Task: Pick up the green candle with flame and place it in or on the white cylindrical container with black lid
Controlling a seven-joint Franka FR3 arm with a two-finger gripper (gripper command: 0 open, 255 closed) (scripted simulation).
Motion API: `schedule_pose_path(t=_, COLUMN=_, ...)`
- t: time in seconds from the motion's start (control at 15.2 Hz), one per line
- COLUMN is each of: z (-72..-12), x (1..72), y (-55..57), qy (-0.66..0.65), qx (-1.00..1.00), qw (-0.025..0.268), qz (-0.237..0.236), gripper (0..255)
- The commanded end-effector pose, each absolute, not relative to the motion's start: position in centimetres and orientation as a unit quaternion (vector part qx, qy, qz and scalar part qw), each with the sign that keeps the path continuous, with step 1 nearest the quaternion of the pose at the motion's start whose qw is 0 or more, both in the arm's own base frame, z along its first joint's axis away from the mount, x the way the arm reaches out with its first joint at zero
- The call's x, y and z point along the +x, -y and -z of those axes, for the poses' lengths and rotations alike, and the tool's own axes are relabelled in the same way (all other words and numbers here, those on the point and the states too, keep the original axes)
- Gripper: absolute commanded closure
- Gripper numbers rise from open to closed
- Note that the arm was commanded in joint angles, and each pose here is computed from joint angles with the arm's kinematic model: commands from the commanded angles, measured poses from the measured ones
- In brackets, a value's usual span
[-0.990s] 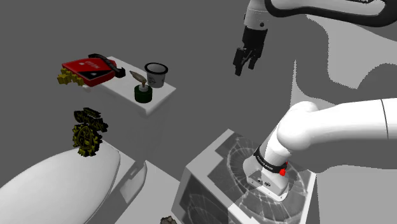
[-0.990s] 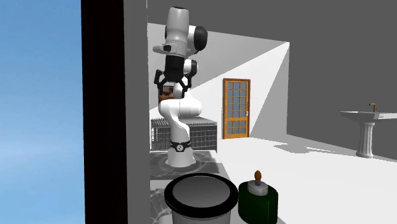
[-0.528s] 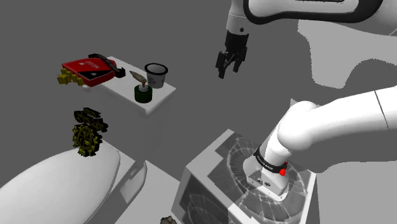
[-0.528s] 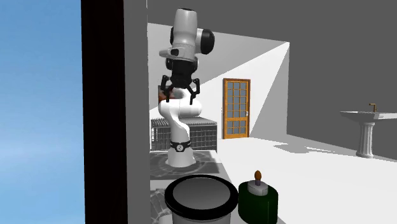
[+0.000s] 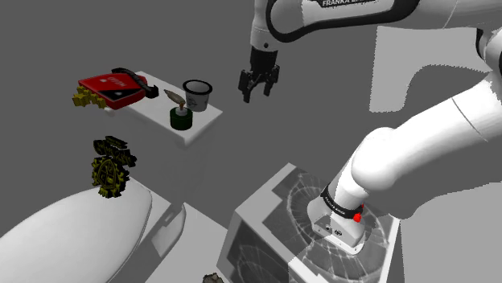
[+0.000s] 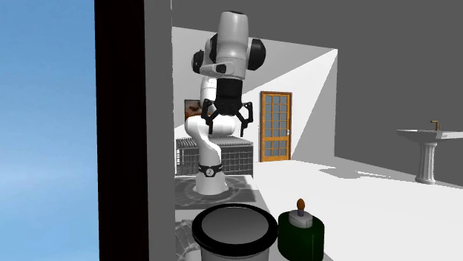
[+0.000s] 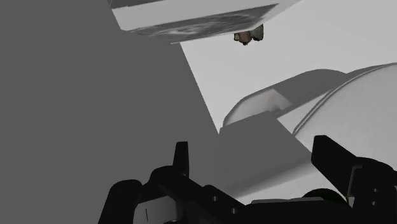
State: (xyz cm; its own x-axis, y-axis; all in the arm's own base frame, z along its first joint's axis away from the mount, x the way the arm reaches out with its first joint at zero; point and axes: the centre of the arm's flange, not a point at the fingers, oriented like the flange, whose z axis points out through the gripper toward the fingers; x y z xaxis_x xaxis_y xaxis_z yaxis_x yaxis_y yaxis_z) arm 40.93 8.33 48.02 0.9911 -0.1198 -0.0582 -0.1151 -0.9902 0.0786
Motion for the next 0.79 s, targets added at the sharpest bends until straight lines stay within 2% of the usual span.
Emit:
schedule_pose_path(t=0.0, z=-47.1, x=42.9, y=-9.6, qy=0.061, qx=0.997, qw=0.034, qz=0.027, gripper=0)
schedule_pose_path(t=0.73, z=-42.1, x=53.5, y=-16.6, qy=0.070, qx=0.997, qw=0.016, qz=0.005, gripper=0)
